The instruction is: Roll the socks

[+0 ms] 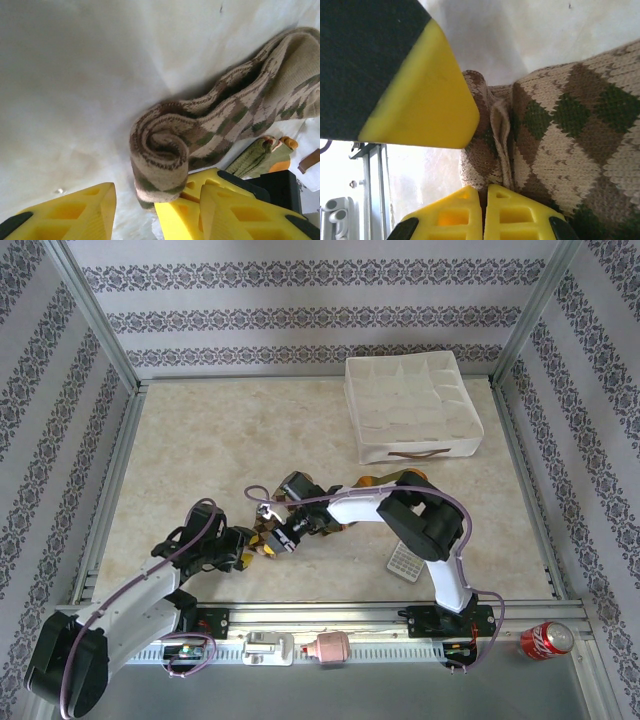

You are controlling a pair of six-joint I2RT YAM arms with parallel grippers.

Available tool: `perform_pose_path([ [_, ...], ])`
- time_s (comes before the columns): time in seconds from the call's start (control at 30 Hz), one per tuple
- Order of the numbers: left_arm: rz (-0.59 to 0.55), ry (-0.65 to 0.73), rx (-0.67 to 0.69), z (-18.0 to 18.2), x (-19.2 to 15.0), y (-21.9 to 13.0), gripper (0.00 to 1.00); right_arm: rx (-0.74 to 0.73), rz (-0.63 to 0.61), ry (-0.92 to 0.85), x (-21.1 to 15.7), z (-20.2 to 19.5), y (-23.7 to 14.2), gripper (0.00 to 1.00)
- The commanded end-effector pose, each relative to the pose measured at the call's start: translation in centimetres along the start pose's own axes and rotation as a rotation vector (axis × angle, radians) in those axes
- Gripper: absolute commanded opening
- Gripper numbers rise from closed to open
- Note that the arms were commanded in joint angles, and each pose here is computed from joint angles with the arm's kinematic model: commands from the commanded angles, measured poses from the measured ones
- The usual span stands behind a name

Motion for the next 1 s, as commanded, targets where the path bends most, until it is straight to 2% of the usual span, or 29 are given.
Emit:
perform_pose_path([
  [0.0, -0.033, 0.037, -0.060, -0.5, 0.6, 0.4, 0.42, -0.119, 0.166, 0.208, -4.1, -3.4, 1.3, 0.00],
  [0.37, -0.065, 0.044, -0.032, 0.0, 0.7, 0.1, 0.40, -0.126, 0.181, 0.317, -3.6, -4.8, 1.4, 0.00],
  [0.6, -0.072, 0.040, -0.031, 0.5, 0.9, 0.3, 0.33, -0.117, 0.181, 0.346, -3.4, -5.2, 1.4, 0.00],
  [0.97, -0.071, 0.044, 0.018, 0.3, 1.4, 1.6, 0.34, -0.119, 0.191, 0.362, -3.5, -5.8, 1.3, 0.00],
])
Point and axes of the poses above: each hand's point on the last joint's axis, 136 mm out from that joint toward the fingers, its own y axis out along the fingers, its own z axis along the line the jaws close on, x = y × z, the point moved 9 cm from there along -y, back along the fingers, and after that the axes turned 4 degrees about y, right-handed, at the moved point
